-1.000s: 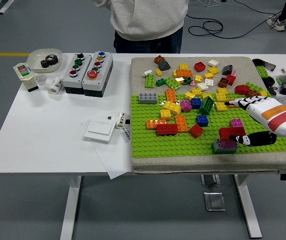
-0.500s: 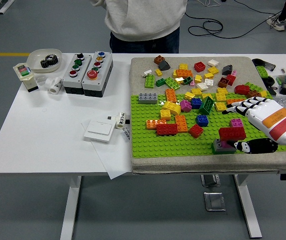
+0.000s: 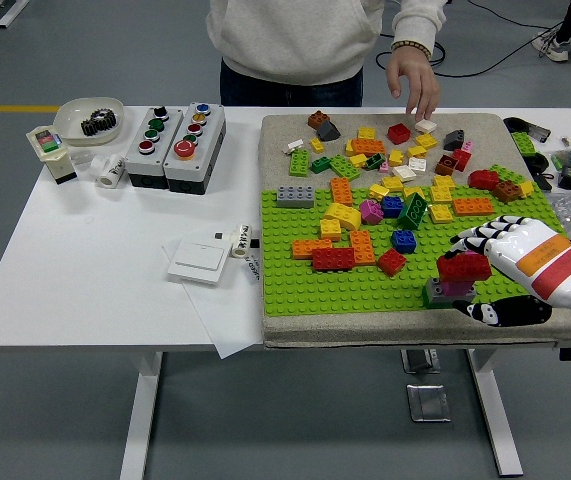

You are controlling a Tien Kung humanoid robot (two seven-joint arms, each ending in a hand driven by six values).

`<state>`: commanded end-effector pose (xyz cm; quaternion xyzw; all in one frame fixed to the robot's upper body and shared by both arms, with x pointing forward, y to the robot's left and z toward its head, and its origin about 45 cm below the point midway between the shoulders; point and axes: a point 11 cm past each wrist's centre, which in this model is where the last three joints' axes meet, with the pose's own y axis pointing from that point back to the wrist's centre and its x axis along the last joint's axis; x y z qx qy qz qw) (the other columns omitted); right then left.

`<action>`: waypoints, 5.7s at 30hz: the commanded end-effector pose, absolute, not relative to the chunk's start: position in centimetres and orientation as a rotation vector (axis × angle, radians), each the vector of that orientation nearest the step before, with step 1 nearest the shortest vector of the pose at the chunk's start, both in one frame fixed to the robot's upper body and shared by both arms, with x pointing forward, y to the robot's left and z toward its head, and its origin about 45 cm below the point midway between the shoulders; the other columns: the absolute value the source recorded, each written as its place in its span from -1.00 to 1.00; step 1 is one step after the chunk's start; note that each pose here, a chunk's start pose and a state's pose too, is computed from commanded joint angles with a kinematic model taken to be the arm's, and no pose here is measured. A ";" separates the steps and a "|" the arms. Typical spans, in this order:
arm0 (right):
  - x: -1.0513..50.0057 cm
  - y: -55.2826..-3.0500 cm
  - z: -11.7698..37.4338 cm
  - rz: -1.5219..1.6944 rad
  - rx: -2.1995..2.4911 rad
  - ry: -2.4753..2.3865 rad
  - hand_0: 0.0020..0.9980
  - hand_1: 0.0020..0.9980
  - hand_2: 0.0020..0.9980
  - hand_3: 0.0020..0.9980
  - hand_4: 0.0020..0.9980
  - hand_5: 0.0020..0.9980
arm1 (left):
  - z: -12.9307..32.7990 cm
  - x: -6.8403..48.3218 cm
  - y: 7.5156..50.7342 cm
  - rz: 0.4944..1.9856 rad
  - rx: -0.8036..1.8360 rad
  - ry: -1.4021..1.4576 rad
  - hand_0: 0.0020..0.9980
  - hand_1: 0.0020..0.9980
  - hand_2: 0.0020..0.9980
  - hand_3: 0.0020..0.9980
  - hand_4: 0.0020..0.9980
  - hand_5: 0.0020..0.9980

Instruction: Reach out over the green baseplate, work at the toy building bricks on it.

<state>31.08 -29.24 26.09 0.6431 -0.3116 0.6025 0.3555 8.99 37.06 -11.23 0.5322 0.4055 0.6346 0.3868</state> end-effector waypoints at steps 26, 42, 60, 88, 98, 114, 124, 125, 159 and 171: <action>30.1 -29.1 25.8 1.572 1.669 -0.804 0.35 0.34 0.45 0.27 0.52 -0.12 | -11.3 8.8 37.1 1.610 1.361 1.033 0.20 0.37 0.29 0.09 0.12 0.23; 30.3 -29.4 25.2 1.543 1.665 -0.787 0.36 0.34 0.45 0.27 0.53 -0.12 | -11.3 8.7 37.1 1.608 1.366 1.032 0.21 0.37 0.29 0.10 0.12 0.23; 30.4 -29.7 24.5 1.510 1.669 -0.777 0.35 0.34 0.45 0.26 0.53 -0.13 | -11.2 8.9 37.0 1.611 1.359 1.033 0.20 0.37 0.30 0.09 0.12 0.23; 30.3 -29.8 23.9 1.487 1.665 -0.756 0.35 0.34 0.45 0.26 0.53 -0.14 | -11.2 9.1 37.0 1.614 1.355 1.031 0.21 0.37 0.30 0.10 0.12 0.23; 30.2 -29.6 23.8 1.491 1.668 -0.743 0.35 0.34 0.45 0.26 0.53 -0.15 | -11.2 9.1 37.0 1.614 1.353 1.032 0.20 0.37 0.29 0.09 0.12 0.23; 30.1 -29.3 23.8 1.500 1.669 -0.740 0.36 0.34 0.45 0.26 0.53 -0.15 | -11.2 8.9 37.1 1.610 1.359 1.032 0.21 0.37 0.29 0.10 0.12 0.23; 30.2 -29.3 24.2 1.516 1.666 -0.760 0.36 0.34 0.45 0.26 0.54 -0.15 | -11.3 8.7 37.2 1.608 1.365 1.031 0.21 0.37 0.29 0.10 0.12 0.23; 30.2 -29.2 24.3 1.519 1.666 -0.763 0.35 0.34 0.45 0.27 0.54 -0.15 | -11.3 8.7 37.2 1.608 1.365 1.032 0.21 0.37 0.29 0.10 0.12 0.23; 32.1 -30.8 28.4 1.475 1.700 -1.079 0.69 0.58 0.66 0.66 0.71 0.04 | -11.3 8.6 37.1 1.613 1.361 1.037 0.21 0.37 0.30 0.10 0.12 0.22; 31.2 -30.3 26.2 1.457 1.725 -0.991 1.00 0.94 0.98 1.00 1.00 0.77 | -11.3 8.7 37.1 1.614 1.358 1.037 0.21 0.37 0.30 0.10 0.12 0.22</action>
